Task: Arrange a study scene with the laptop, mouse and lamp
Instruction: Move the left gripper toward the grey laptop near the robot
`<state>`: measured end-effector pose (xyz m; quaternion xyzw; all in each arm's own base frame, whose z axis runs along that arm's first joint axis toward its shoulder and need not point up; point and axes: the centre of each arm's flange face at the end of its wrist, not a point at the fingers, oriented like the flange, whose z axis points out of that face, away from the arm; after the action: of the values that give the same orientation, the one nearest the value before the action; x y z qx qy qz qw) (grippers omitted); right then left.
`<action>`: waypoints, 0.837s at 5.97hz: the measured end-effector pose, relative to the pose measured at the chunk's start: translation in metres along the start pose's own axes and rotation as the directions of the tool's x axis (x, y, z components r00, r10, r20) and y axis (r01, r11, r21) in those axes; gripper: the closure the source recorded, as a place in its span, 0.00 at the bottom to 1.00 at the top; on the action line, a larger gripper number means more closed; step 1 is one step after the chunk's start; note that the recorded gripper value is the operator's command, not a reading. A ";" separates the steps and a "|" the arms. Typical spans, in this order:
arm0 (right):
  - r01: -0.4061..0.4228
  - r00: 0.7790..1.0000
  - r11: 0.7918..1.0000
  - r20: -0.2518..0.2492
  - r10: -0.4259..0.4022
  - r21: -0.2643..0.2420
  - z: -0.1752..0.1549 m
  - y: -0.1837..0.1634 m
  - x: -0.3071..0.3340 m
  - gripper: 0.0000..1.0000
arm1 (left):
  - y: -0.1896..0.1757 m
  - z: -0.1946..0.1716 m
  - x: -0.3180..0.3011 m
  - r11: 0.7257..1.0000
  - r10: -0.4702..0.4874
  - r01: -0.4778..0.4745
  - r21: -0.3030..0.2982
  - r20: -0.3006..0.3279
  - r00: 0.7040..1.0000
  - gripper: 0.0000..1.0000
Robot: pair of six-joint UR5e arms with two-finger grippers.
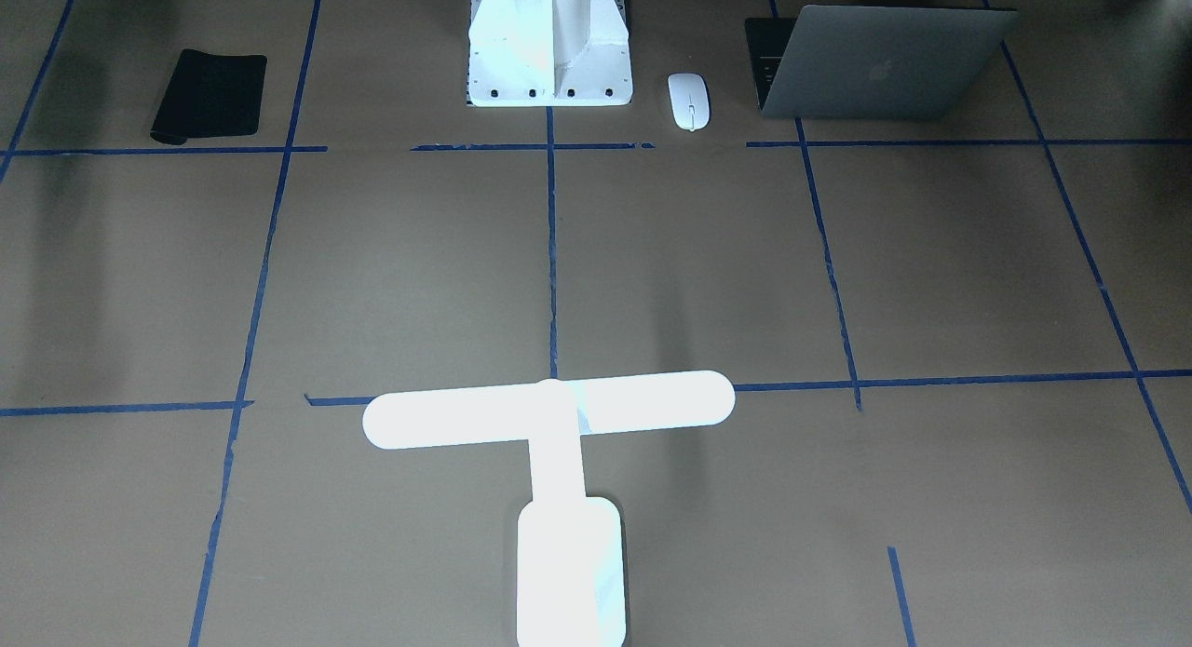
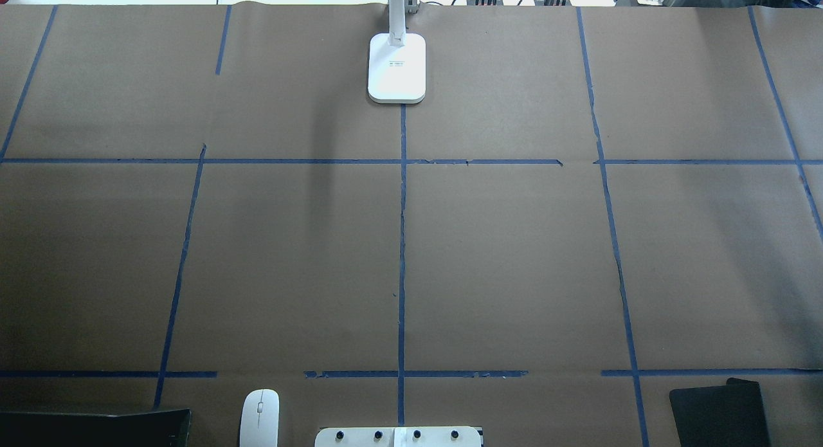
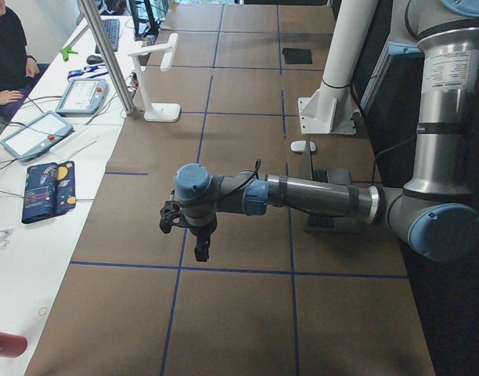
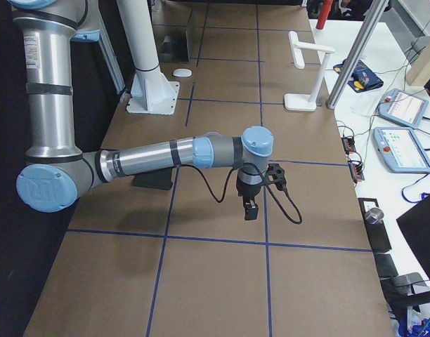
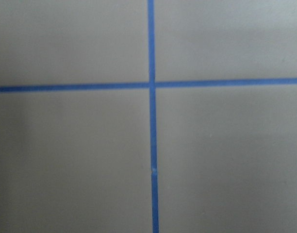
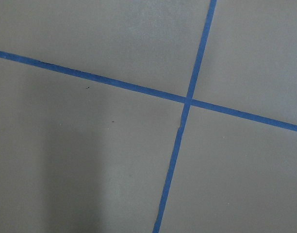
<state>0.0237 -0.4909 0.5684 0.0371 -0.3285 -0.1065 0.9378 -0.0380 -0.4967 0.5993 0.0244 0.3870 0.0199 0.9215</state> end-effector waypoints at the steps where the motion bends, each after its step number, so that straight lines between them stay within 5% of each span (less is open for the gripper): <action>1: -0.014 1.000 1.000 0.011 0.014 0.002 -0.001 0.000 -0.001 0.00 | -0.009 -0.009 0.009 0.999 0.027 -0.027 0.030 -0.004 1.000 0.00; 5: -0.022 0.999 1.000 0.024 0.022 0.011 -0.004 -0.004 -0.005 0.00 | -0.019 -0.042 0.048 0.972 0.172 -0.169 0.160 0.000 0.985 0.00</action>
<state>0.0219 -0.4934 0.5618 0.0375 -0.3404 -0.0947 0.9347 -0.0343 -0.5116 0.5351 0.1311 0.3904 0.0681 0.9087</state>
